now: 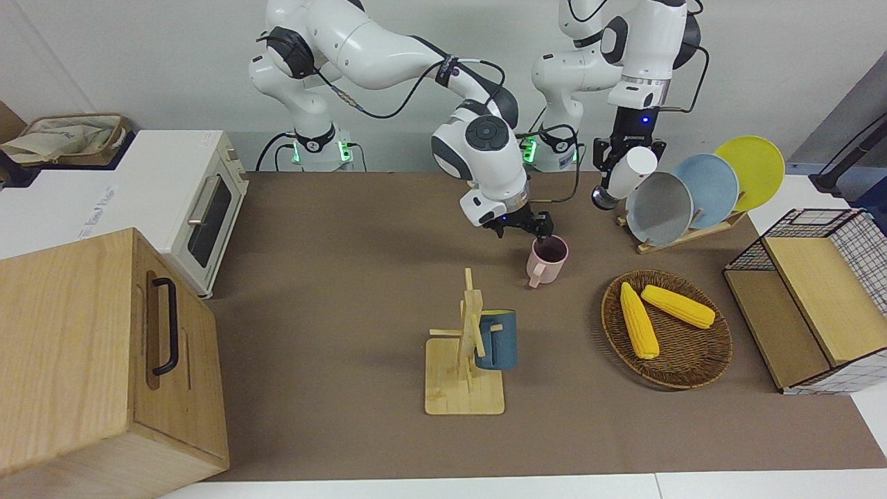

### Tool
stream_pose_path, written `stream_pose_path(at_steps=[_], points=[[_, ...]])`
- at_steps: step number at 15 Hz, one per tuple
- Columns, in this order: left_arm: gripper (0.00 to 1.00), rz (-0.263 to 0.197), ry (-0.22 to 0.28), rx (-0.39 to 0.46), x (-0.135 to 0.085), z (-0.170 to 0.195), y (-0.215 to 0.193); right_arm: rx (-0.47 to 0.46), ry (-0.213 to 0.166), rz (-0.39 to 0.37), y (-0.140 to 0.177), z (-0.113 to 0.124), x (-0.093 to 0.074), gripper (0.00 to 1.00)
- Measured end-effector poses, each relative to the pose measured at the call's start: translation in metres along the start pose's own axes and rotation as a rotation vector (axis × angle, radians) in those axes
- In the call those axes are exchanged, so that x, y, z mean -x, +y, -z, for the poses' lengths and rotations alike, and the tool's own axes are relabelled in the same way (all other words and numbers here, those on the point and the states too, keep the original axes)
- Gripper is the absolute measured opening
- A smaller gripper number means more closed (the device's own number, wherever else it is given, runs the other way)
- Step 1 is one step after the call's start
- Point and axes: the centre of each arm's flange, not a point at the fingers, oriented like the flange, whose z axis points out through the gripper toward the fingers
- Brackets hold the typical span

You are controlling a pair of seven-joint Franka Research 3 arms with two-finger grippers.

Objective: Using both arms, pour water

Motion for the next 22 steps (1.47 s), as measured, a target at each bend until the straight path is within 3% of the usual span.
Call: stream_pose_path(at_steps=[4, 8, 13, 17, 22], points=[[0.63, -0.012, -0.005, 0.030, 0.002, -0.002, 0.014, 0.136, 0.052, 0.204, 0.022, 0.017, -0.020, 0.99], [0.63, -0.023, -0.014, 0.059, 0.006, -0.004, 0.027, 0.249, 0.047, 0.374, 0.059, 0.032, -0.061, 0.99], [0.63, -0.044, -0.031, 0.093, 0.012, -0.010, 0.044, 0.361, 0.039, 0.579, 0.116, 0.090, -0.114, 0.99], [0.63, -0.056, -0.042, 0.105, 0.015, -0.013, 0.053, 0.379, 0.052, 0.643, 0.170, 0.152, -0.149, 0.99], [0.63, -0.057, -0.066, 0.097, 0.023, -0.022, 0.067, 0.408, 0.046, 0.651, 0.224, 0.203, -0.167, 0.99]])
